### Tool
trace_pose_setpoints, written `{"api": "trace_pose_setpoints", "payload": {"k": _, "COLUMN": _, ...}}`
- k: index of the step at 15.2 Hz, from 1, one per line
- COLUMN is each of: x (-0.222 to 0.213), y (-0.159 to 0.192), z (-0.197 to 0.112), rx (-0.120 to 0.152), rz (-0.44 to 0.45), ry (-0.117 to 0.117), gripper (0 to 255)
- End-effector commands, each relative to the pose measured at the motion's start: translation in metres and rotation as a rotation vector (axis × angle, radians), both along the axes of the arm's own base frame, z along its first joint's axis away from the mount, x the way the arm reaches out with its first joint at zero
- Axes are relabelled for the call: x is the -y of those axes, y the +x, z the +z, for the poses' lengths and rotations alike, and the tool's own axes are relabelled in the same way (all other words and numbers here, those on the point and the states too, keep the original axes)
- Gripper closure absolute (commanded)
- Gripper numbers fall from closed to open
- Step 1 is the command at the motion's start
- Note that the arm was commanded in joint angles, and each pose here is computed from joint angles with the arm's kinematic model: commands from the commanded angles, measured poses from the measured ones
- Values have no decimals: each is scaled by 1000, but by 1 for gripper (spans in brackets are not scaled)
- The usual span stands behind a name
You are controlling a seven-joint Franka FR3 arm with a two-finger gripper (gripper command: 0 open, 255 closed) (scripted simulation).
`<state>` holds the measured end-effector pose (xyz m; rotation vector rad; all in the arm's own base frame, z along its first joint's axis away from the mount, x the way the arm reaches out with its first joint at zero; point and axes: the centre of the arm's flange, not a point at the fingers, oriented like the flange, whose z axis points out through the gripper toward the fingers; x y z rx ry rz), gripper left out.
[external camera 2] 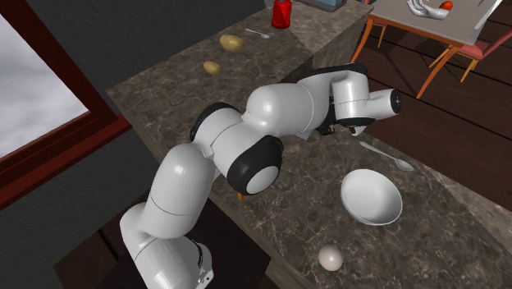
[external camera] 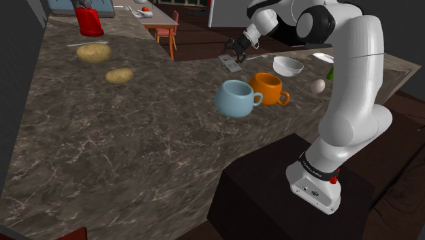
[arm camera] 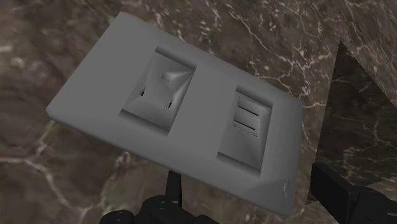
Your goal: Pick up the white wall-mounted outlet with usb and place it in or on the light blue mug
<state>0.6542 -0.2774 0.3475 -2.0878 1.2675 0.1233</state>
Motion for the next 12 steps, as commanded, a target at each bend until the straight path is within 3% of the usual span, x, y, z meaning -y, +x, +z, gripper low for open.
{"api": "trace_pose_setpoints", "payload": {"k": 1, "x": 0, "y": 0, "z": 0, "rx": 0, "rz": 0, "ry": 0, "gripper": 0}}
{"api": "trace_pose_setpoints", "payload": {"k": 2, "x": 0, "y": 0, "z": 0, "rx": 0, "rz": 0, "ry": 0, "gripper": 255}}
{"api": "trace_pose_setpoints", "payload": {"k": 12, "x": 0, "y": 0, "z": 5, "rx": 0, "rz": 0, "ry": 0, "gripper": 255}}
